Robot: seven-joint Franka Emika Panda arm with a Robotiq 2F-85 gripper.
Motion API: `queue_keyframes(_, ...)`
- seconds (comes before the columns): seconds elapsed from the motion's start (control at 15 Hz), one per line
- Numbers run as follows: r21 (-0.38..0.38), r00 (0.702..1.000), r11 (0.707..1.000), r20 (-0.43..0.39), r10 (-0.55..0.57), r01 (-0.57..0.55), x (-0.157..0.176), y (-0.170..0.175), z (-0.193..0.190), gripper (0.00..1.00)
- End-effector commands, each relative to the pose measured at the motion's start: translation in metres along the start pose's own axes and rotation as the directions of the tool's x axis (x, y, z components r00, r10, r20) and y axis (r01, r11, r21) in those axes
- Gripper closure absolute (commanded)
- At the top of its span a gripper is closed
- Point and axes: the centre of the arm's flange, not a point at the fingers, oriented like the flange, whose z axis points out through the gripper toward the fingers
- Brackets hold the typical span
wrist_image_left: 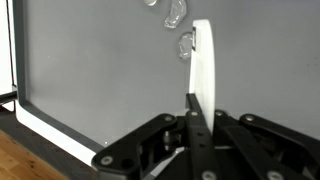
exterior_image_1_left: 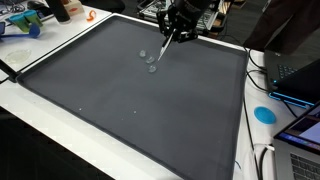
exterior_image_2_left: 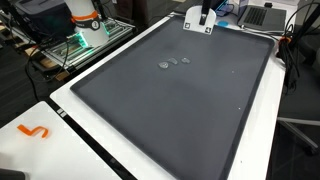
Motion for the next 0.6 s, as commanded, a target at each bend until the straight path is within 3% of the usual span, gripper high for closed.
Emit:
queue_keyframes(0.0,-0.035,0.999,0.999,0.003,0.032,-0.032,0.011,-0.005,-0.002,0.99)
queue_keyframes(0.53,-0.004,0.998,0.998,0.001,0.061,-0.061,0.021,0.007,-0.016,0.99)
